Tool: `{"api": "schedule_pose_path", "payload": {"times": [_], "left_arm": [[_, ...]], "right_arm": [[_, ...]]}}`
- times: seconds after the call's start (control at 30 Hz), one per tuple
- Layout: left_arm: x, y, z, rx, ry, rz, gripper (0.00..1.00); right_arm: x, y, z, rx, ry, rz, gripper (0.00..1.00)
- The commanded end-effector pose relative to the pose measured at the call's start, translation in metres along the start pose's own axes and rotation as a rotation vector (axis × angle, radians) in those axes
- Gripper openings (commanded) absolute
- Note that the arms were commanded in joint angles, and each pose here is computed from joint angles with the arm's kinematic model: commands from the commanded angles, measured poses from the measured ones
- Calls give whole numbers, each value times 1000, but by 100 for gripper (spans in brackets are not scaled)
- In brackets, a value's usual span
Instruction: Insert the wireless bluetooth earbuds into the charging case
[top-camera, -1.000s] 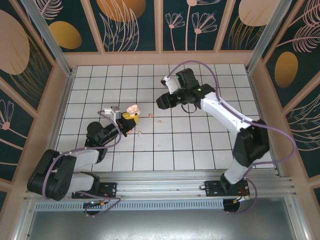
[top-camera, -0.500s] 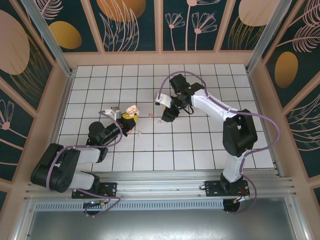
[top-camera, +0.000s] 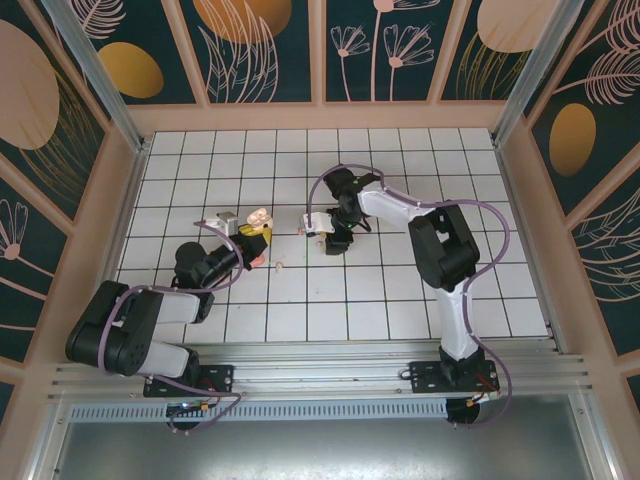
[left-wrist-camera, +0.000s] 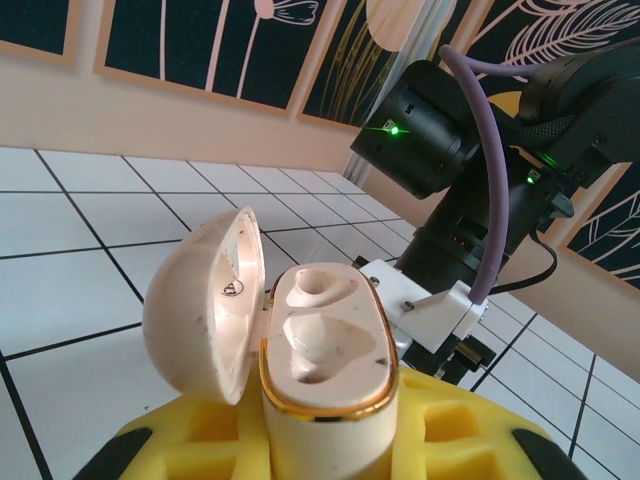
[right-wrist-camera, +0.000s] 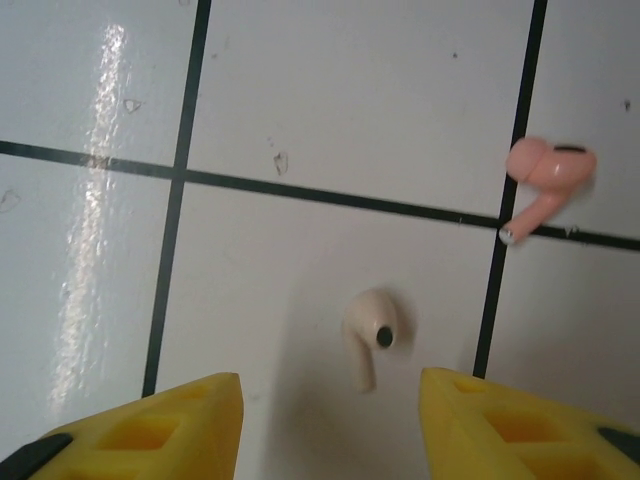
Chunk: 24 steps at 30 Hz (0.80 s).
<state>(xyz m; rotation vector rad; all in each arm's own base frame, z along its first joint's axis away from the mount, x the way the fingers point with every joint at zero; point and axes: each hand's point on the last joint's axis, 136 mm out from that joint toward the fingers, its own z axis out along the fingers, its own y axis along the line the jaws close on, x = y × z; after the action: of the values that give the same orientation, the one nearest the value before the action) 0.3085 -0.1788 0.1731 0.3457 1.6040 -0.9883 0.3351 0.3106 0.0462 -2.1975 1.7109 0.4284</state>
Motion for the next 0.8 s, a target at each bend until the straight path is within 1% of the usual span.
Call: {"api": "schedule_pose_path", "payload": {"times": [0.0,0.27,0.47,0.77], "left_arm": [[-21,-2,3,17,-60,28,7],[-23,-1,7,22,-55,30,7],[-24,-1,9,32,-59,23,7],[-28,-3,11,47,-56,30,7]], "right_arm": [[-8,-7,5,3,-7,-67,49],[-8,-8,19,-19,-7,-66,45],[-3,-13,25,-9,11,-59,41],[2,-17,32,-3,32,-38,31]]}}
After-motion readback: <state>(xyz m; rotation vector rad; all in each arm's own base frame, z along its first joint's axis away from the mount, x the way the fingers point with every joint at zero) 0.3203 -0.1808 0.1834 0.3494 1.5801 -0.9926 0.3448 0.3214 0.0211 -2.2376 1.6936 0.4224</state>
